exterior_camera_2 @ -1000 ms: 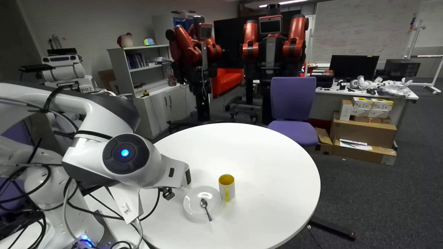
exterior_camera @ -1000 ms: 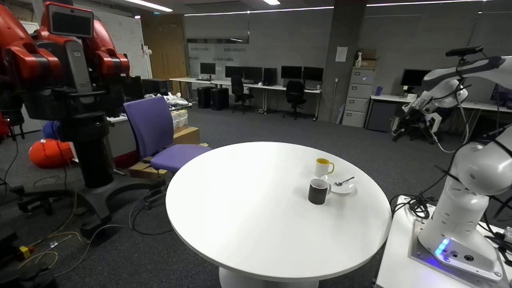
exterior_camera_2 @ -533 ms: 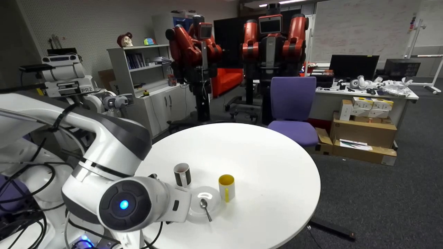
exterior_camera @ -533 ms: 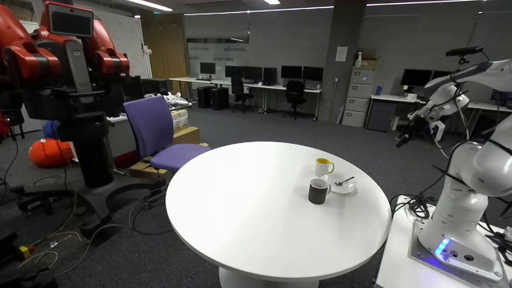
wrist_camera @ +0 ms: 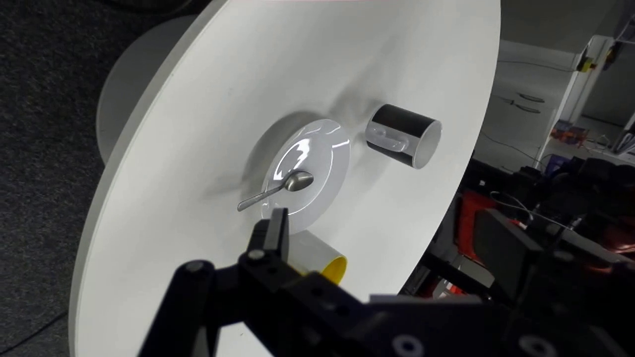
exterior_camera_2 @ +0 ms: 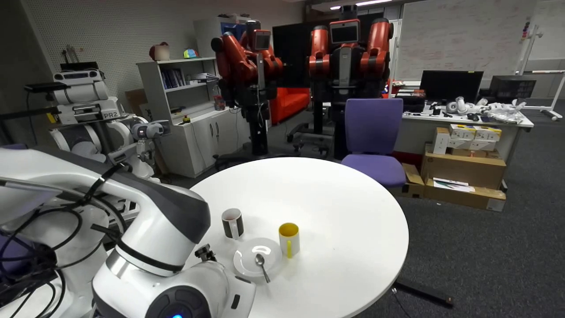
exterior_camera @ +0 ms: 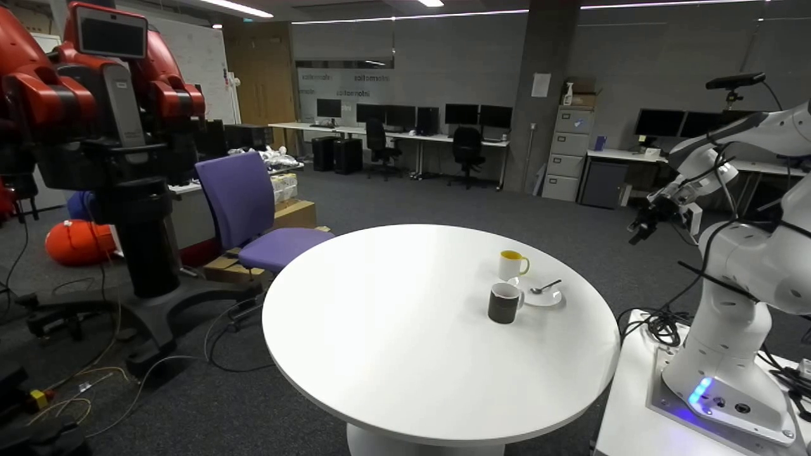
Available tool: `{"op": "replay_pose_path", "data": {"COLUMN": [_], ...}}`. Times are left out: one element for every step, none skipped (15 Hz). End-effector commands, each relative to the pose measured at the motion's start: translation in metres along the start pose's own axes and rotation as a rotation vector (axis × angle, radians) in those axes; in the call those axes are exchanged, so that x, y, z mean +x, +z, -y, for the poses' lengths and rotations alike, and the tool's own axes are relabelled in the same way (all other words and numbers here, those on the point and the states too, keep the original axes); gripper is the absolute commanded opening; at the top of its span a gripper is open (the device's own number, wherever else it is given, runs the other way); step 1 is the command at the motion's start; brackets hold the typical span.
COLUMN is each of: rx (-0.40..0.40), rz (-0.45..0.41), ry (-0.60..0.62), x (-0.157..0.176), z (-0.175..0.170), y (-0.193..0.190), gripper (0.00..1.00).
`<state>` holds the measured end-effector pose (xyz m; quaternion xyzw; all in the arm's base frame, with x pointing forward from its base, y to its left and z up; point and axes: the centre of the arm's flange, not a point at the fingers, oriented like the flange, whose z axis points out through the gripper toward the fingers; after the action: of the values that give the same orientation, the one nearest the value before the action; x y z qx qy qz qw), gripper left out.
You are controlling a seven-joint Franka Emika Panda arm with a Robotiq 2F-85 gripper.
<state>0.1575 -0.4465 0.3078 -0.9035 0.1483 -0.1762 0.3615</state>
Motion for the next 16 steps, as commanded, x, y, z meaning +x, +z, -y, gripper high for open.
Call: {"op": "replay_pose_path", "data": {"rx": [0.026,0.029,0.034,0.038,0.041,0.045,0.05,0.053,0.054,0.056,0.057,0.058,0.058,0.057,0.055,0.05], "rz": [-0.011,-0.008,-0.009,-0.007,-0.005,-0.005,-0.003,0.001,0.008,0.013,0.018,0.02,0.022,0.021,0.023,0.02], "ry": [0.009,0.011,0.013,0.016,0.019,0.024,0.027,0.032,0.034,0.035,0.038,0.039,0.042,0.046,0.052,0.06], "x": [0.032,0.036,0.041,0.046,0.05,0.054,0.059,0.062,0.067,0.071,0.075,0.078,0.082,0.085,0.088,0.09], "z": [-0.029,-0.03,-0.032,-0.036,-0.039,-0.042,-0.045,-0.047,-0.048,-0.048,-0.049,-0.049,-0.05,-0.051,-0.053,-0.054], "y": [-0.005,-0.005,-0.004,-0.003,-0.001,0.0,0.003,0.005,0.009,0.011,0.014,0.015,0.015,0.016,0.016,0.016], "gripper": [1.0,1.0,1.0,1.0,1.0,1.0,1.0,1.0,1.0,1.0,1.0,1.0,1.0,1.0,1.0,1.0]}}
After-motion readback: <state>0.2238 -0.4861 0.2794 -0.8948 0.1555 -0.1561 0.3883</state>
